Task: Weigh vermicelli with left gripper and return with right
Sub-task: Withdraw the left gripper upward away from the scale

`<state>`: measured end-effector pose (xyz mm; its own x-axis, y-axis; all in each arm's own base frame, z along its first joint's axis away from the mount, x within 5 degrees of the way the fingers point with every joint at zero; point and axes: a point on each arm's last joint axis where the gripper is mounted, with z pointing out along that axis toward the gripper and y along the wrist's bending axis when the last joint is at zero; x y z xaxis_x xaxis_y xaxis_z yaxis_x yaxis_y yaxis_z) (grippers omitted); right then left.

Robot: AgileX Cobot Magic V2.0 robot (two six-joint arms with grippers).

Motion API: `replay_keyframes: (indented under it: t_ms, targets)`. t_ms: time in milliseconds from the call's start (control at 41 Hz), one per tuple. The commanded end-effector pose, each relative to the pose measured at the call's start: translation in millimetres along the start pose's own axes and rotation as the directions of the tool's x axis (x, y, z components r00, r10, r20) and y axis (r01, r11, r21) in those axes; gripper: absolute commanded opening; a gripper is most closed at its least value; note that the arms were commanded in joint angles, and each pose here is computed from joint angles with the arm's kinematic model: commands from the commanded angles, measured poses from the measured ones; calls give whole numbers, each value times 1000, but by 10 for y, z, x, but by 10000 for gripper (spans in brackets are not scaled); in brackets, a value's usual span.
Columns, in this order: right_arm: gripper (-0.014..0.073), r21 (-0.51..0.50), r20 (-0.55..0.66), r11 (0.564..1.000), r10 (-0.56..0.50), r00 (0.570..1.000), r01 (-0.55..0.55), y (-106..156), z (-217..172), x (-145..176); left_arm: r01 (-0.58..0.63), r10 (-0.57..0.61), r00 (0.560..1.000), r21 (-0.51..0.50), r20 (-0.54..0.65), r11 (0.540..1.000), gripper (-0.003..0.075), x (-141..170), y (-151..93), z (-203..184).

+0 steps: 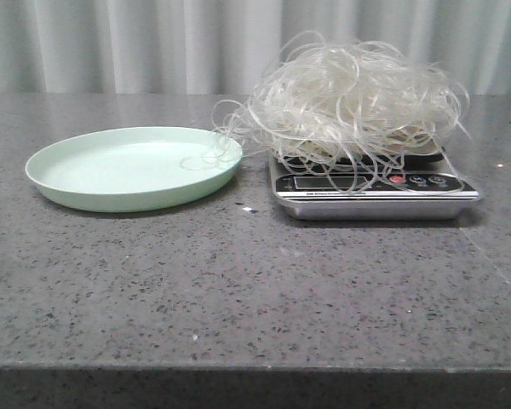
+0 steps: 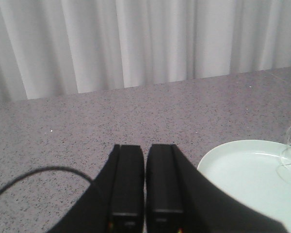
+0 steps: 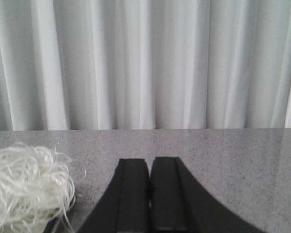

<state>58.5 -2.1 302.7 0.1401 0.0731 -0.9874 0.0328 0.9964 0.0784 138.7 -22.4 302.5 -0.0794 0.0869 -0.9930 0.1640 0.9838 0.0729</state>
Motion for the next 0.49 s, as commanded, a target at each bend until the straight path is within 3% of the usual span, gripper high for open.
replay_keyframes:
  t_ms: [0, 268, 463]
  targets:
    - [151, 9, 69, 1000, -9, 998, 9, 18, 187, -405, 19, -17, 993, -13, 118, 1000, 137, -176, 18, -16]
    - [181, 2, 45, 1000, -9, 999, 9, 73, 724, -1085, 19, -17, 993, -13, 118, 1000, 137, -176, 18, -16]
    - [388, -38, -67, 999, -7, 998, 5, 147, 1172, -1300, 19, -17, 993, -13, 118, 1000, 137, -176, 18, -16]
